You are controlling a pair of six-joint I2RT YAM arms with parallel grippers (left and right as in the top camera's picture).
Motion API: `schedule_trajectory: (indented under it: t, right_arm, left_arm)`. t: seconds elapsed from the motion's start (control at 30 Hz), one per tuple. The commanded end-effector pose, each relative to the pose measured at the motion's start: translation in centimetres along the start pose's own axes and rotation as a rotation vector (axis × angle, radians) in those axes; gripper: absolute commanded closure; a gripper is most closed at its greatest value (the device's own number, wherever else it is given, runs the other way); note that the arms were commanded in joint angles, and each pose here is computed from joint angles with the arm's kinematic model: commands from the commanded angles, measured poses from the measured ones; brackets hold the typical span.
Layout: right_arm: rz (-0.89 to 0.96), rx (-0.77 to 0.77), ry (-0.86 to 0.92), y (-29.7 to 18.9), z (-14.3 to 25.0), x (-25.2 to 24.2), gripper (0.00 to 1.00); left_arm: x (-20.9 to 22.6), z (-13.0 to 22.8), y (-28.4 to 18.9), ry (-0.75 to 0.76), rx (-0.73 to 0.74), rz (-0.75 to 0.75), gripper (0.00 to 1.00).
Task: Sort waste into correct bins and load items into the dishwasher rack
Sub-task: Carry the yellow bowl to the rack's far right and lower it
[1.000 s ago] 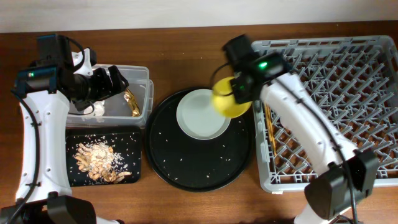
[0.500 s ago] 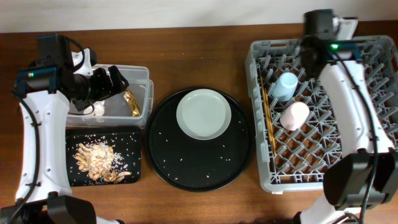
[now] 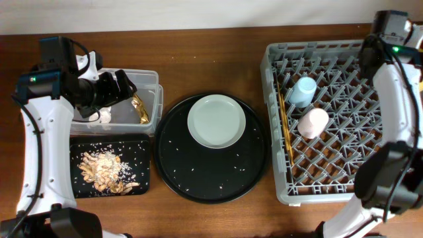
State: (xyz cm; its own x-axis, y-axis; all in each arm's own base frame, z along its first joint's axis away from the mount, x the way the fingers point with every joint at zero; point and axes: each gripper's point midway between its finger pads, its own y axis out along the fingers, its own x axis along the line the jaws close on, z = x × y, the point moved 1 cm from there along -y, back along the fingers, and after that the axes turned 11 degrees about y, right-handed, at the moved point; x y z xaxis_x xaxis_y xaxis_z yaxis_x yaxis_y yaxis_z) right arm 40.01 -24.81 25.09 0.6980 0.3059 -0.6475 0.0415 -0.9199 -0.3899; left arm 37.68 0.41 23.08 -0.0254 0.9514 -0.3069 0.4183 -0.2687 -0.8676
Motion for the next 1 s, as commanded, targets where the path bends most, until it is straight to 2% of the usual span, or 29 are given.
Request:
schedule_trajectory:
  t: [0.0,0.1,0.33,0.6,0.83,0.9,0.93,0.97]
  right_arm:
    - [0.028,0.021,-0.160,1.2,0.8,2.3,0.96]
    - [0.019,0.024,-0.202,1.3,1.4,4.0,0.96]
    - [-0.035,-0.044,-0.235,-2.1,0.9,7.0,0.96]
    - [-0.050,-0.054,-0.275,-2.9,1.0,7.6,0.96]
    - [-0.224,-0.051,-0.330,-5.1,2.1,11.1,0.96]
    - [-0.236,-0.060,-0.337,-5.7,2.2,11.5,0.91]
    - [-0.243,-0.063,-0.340,-6.0,2.2,11.7,0.83]
    - [-0.276,-0.064,-0.353,-6.6,2.5,12.3,0.80]
  left_arm:
    - [-0.1,-0.1,-0.7,-0.001,-0.019,-0.004,0.01]
    - [-0.1,-0.1,-0.7,-0.001,-0.019,-0.004,0.01]
    - [-0.1,-0.1,-0.7,-0.001,-0.019,-0.004,0.01]
    - [-0.2,-0.1,-0.7,0.000,-0.019,-0.003,0.00]
    - [-0.2,-0.1,-0.7,0.000,-0.019,-0.003,0.01]
    - [-0.2,-0.1,-0.7,0.000,-0.018,-0.004,0.01]
    - [-0.2,-0.1,-0.7,0.000,-0.018,-0.003,0.01]
    - [-0.2,-0.1,-0.7,0.000,-0.018,-0.003,0.01]
